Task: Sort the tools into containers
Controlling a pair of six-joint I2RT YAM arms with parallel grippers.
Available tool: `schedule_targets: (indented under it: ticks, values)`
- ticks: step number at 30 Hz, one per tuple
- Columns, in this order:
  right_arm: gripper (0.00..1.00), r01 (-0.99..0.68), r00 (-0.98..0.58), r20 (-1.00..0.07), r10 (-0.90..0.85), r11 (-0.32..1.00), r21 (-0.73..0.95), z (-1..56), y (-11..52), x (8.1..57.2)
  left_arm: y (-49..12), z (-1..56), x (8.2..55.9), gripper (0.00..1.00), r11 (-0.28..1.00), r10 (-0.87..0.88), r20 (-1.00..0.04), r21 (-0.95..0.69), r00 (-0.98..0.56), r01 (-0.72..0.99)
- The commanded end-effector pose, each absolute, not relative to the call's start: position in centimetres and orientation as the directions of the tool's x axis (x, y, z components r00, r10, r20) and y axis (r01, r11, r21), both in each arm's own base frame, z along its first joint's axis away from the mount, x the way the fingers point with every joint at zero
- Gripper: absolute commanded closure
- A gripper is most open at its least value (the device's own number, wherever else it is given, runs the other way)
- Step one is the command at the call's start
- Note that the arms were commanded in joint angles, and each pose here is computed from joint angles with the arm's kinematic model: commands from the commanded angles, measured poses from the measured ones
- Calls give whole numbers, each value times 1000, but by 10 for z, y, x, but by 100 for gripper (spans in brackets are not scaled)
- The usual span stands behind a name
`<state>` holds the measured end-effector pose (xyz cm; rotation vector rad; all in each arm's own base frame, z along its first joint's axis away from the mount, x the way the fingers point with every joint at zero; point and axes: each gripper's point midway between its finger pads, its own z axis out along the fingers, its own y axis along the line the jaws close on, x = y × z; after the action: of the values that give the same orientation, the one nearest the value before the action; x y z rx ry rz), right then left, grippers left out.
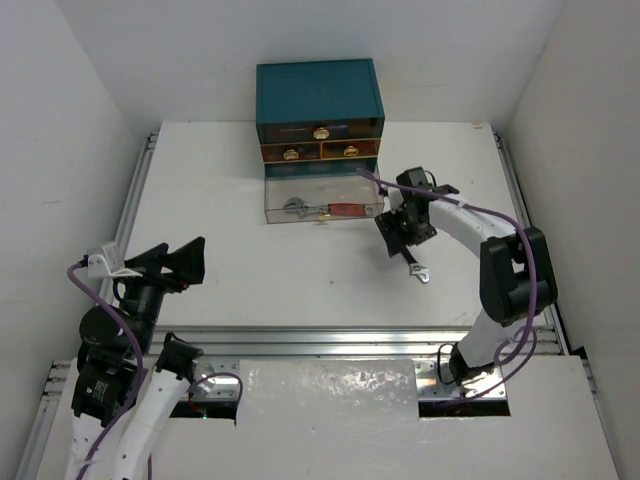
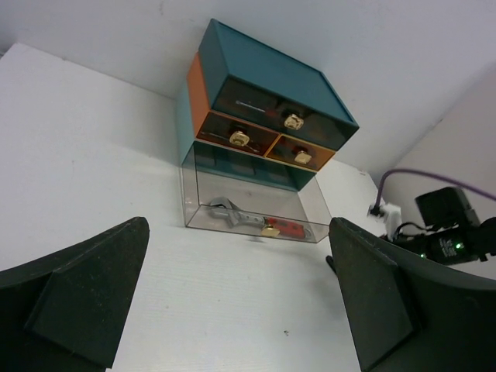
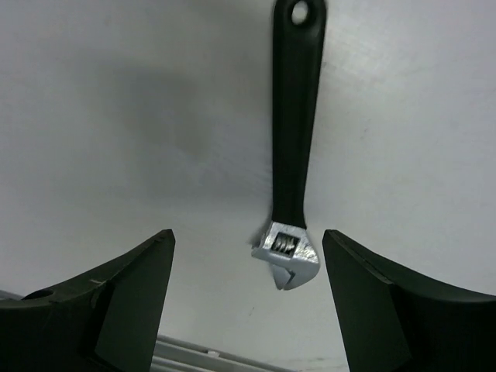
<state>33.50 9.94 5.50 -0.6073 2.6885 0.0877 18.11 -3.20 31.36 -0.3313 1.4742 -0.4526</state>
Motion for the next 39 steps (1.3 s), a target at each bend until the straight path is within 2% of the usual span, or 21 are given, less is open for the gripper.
schedule_targets:
  ticks: [1,4,6,12,15,17,18,19,23,26,27,29,31,34,39]
  values:
    - [23,-395,-865,-347,-361,918,31,43,93,323,-33,325,180,0,875,-479,-874,-469,81,122]
    - [26,-382,-886,-306,-348,923,55,21,89,319,-33,326,179,0,875,-479,-874,-467,83,124]
    - [33,-406,-880,-293,-375,912,55,14,88,321,-33,326,178,0,875,-479,-874,-468,85,127]
    - [44,-382,-907,-199,-371,924,19,-19,75,324,-33,328,176,0,874,-480,-873,-467,92,134]
    - [46,-373,-911,-186,-369,928,-17,-28,67,325,-33,328,175,0,872,-483,-871,-468,95,139]
    - [55,-376,-911,-173,-374,926,-20,-31,67,324,-33,329,175,0,873,-482,-871,-467,98,141]
    - [69,-375,-913,-163,-374,927,-27,-33,65,323,-33,329,175,0,874,-480,-872,-466,98,141]
    - [76,-375,-914,-149,-376,926,-37,-34,62,321,-33,329,174,0,873,-481,-871,-466,99,143]
    - [96,-375,-917,-123,-378,926,-53,-37,58,316,-32,330,172,0,872,-483,-869,-467,107,145]
    - [100,-399,-892,-227,-392,917,-16,-15,78,323,-32,332,170,0,871,-486,-866,-469,116,148]
    - [100,-422,-852,-336,-402,906,-16,10,92,335,-31,332,170,0,871,-486,-866,-469,117,149]
    - [100,-500,-778,-441,-448,866,4,32,119,333,-31,332,170,0,871,-486,-866,-469,117,149]
    - [100,-547,-662,-588,-466,836,-46,72,135,344,-31,331,171,0,871,-486,-866,-469,115,146]
    - [100,-588,-528,-692,-493,799,-121,111,153,351,-30,332,170,0,870,-488,-864,-472,121,143]
    - [100,-665,-266,-791,-550,699,-263,161,200,377,-28,332,169,0,868,-493,-860,-477,129,138]
